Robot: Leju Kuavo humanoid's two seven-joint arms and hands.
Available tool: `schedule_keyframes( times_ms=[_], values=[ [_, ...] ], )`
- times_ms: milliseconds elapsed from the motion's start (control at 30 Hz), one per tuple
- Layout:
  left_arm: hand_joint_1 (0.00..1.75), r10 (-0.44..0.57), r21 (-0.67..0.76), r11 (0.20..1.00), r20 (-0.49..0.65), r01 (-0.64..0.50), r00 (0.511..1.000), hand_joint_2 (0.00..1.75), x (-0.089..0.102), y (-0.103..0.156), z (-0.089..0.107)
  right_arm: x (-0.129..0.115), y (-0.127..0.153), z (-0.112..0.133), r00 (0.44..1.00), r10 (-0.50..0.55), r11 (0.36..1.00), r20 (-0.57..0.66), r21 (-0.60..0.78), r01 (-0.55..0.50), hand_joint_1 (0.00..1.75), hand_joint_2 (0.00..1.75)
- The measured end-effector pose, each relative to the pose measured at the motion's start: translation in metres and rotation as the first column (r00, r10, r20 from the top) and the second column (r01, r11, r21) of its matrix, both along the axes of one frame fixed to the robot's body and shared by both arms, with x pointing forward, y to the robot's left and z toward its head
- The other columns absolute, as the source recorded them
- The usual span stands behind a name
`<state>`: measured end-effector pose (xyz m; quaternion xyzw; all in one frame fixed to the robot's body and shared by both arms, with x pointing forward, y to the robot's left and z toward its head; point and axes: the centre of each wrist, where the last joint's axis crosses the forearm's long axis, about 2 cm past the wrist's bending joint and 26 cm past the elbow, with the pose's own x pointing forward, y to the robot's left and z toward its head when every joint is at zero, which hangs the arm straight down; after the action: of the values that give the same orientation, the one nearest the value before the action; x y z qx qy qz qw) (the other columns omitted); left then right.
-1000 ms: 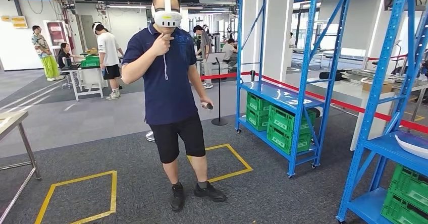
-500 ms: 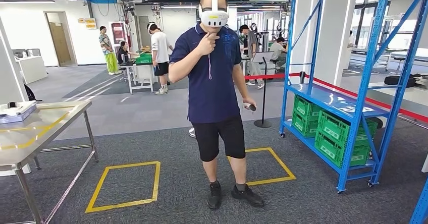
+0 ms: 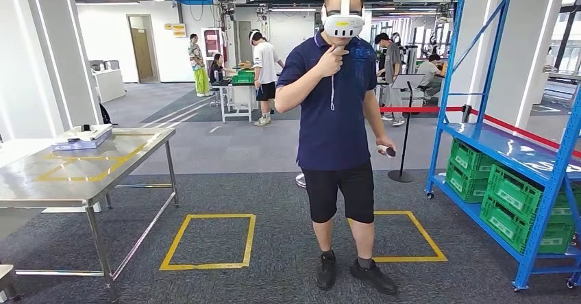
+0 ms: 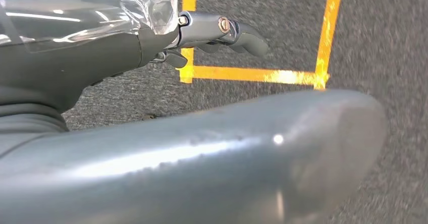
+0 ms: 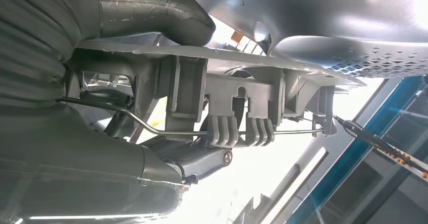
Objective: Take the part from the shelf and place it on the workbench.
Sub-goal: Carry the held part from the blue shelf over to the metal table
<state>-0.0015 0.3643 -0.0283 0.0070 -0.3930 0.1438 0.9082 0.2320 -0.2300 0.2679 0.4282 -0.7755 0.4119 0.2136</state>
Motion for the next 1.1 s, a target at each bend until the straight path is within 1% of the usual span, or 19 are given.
schedule_keyframes(
  times_ms=[333,533,633,800,933,1100],
  values=[
    [0.00,0.017,0.011,1.000,0.017,-0.017,1.000,0.00,0.0026,0.0012,0.0007,-0.0017,-0.0027,-0.0023,1.000,-0.005,1.000,-0.011,0.005,0.005,1.75,1.75],
    [0.00,0.054,0.073,0.996,0.012,-0.055,0.998,0.00,-0.0044,0.0038,0.0019,-0.0016,-0.0021,-0.0013,1.000,-0.005,1.000,-0.013,0.012,0.005,1.75,1.75],
    [0.00,0.036,0.103,0.994,0.008,-0.037,0.999,0.00,-0.0036,0.0042,0.0036,-0.0025,-0.0024,-0.0006,1.000,-0.008,1.000,-0.012,0.016,0.008,1.75,1.75],
    [0.00,0.004,0.097,0.995,0.018,-0.005,1.000,0.00,-0.0011,0.0030,0.0042,-0.0041,-0.0031,-0.0021,1.000,-0.012,1.000,-0.017,0.018,0.012,1.75,1.75],
    [0.00,-0.009,0.103,0.995,0.043,0.005,0.999,0.00,0.0018,0.0046,0.0063,-0.0042,-0.0041,-0.0014,1.000,-0.017,1.000,-0.015,0.019,0.018,1.75,1.75],
    [0.00,-0.044,0.068,0.997,0.084,0.039,0.995,0.00,0.0023,0.0032,0.0066,-0.0049,-0.0048,-0.0004,1.000,-0.023,0.999,-0.011,0.022,0.023,1.75,1.75]
  ],
)
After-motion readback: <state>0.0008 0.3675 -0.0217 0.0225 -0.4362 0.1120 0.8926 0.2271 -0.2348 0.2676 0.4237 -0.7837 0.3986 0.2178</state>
